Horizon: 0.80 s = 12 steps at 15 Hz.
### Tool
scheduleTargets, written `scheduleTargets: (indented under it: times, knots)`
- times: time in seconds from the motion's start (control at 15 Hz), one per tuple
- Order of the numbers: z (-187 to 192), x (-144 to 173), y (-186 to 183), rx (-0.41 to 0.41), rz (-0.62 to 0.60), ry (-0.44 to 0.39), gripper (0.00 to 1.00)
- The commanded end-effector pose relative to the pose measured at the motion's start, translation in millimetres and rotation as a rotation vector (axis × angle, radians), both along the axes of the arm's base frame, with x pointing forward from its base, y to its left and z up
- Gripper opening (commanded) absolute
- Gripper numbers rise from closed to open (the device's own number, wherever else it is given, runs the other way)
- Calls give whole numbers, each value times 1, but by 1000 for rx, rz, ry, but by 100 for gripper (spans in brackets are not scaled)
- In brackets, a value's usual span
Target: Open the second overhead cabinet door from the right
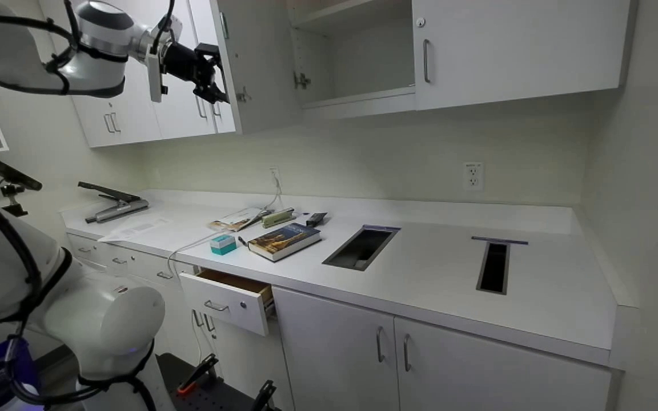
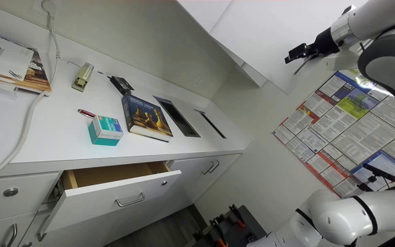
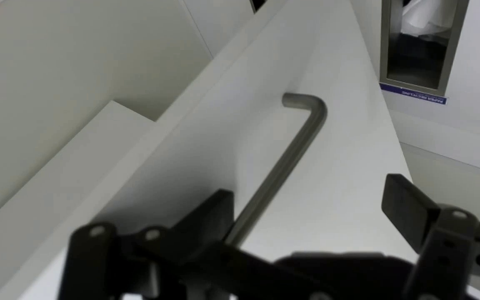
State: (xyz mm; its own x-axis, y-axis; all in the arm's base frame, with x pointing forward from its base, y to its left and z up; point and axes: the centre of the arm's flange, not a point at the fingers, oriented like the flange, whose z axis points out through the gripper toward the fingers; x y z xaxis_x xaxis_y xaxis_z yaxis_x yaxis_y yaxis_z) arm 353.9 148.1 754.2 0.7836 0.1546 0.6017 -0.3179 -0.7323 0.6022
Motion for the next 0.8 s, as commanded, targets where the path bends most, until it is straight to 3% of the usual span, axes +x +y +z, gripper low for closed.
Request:
scheduleTargets:
  times: [0.0, 0.47, 0.73]
  knots:
    - [-2, 8, 30, -177, 61, 13, 100]
    - [-18, -1, 52, -426, 97, 65, 100]
    - [-18, 1, 32, -461, 93, 89, 100]
